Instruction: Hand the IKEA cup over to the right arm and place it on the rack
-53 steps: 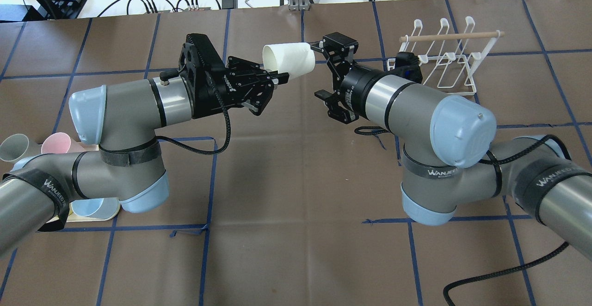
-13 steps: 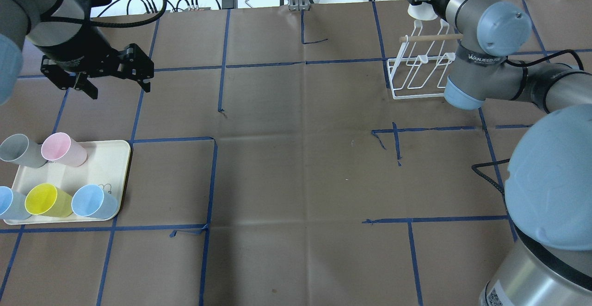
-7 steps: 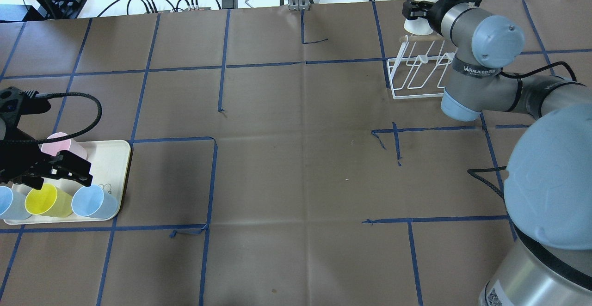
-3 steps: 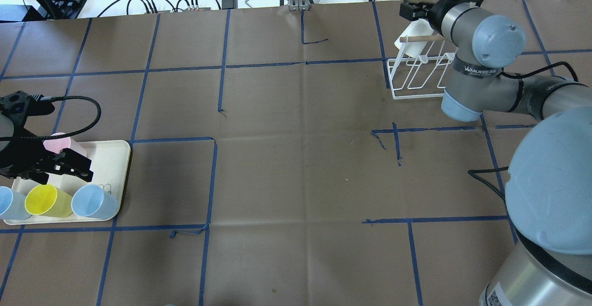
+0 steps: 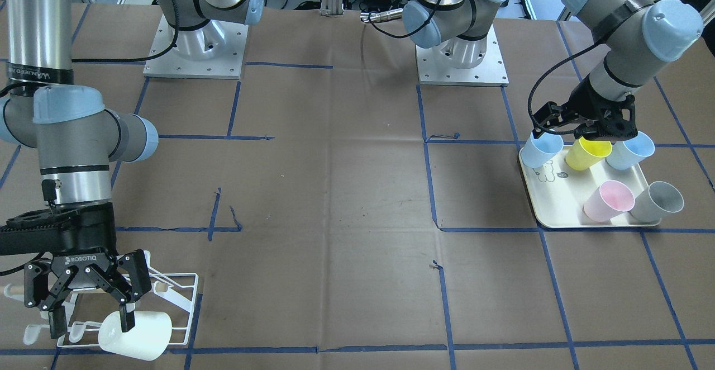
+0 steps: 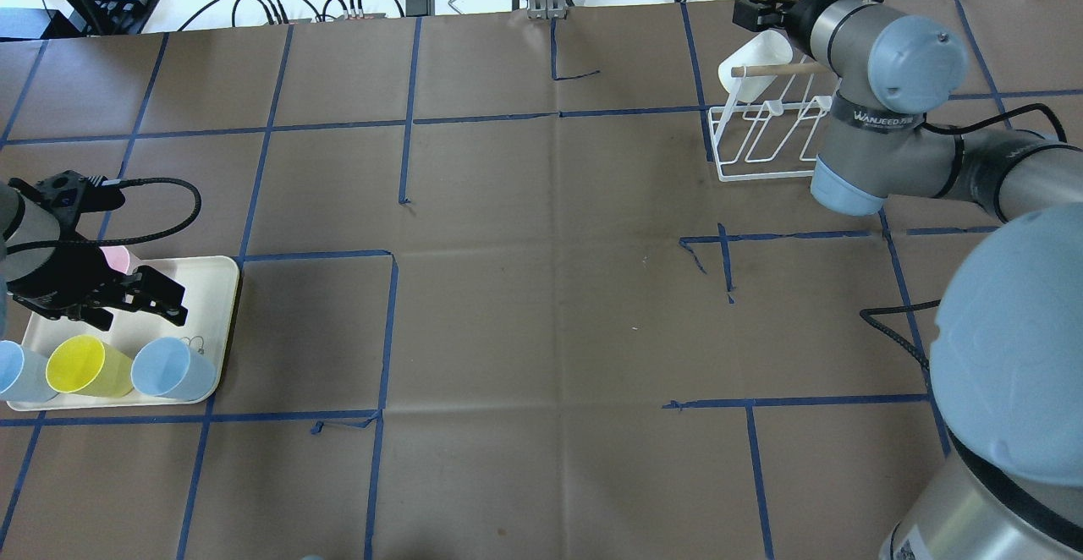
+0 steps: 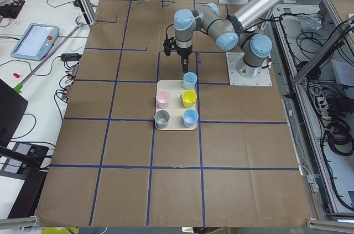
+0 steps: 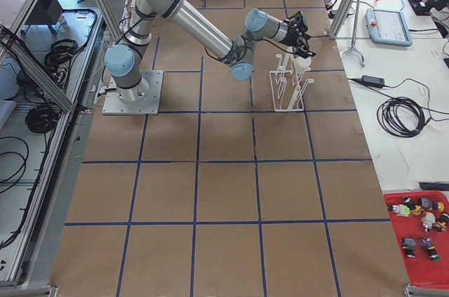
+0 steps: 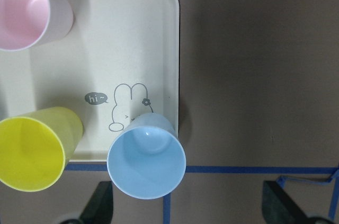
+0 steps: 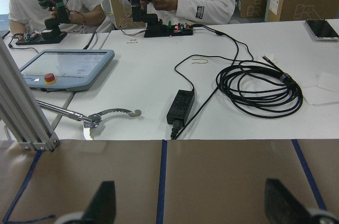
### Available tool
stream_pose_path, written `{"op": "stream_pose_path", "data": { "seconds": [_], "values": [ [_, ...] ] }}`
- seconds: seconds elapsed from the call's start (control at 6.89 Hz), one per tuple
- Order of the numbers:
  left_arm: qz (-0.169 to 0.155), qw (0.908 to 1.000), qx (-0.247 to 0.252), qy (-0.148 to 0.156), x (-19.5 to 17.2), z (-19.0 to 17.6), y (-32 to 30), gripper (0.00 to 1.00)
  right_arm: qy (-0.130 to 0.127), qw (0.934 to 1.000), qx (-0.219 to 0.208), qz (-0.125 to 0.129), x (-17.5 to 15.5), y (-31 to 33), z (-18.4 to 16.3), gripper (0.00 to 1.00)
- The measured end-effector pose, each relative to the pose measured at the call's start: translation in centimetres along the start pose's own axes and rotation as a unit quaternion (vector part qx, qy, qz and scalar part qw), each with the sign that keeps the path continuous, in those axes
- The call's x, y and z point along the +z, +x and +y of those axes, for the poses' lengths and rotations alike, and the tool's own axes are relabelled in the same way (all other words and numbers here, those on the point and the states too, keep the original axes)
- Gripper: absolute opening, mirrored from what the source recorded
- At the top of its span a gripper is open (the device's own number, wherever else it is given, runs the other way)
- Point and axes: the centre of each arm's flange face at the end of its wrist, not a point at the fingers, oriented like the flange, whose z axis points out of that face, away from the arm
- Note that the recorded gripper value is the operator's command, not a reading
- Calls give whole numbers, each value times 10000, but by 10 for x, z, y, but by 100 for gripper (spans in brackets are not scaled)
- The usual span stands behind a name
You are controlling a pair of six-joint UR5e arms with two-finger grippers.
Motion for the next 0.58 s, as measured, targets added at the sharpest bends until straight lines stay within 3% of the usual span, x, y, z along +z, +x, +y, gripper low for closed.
{"op": "stream_pose_path", "data": {
  "seconds": [0.44,0.58],
  "values": [
    [-17,10000,-11,24,45,14,8,99,206,9993,-175,-276,-59,-52,-46,100],
    [1,10000,-14,-4,55,18,11,99,302,9988,-58,-379,-82,-69,-54,100]
  ]
}}
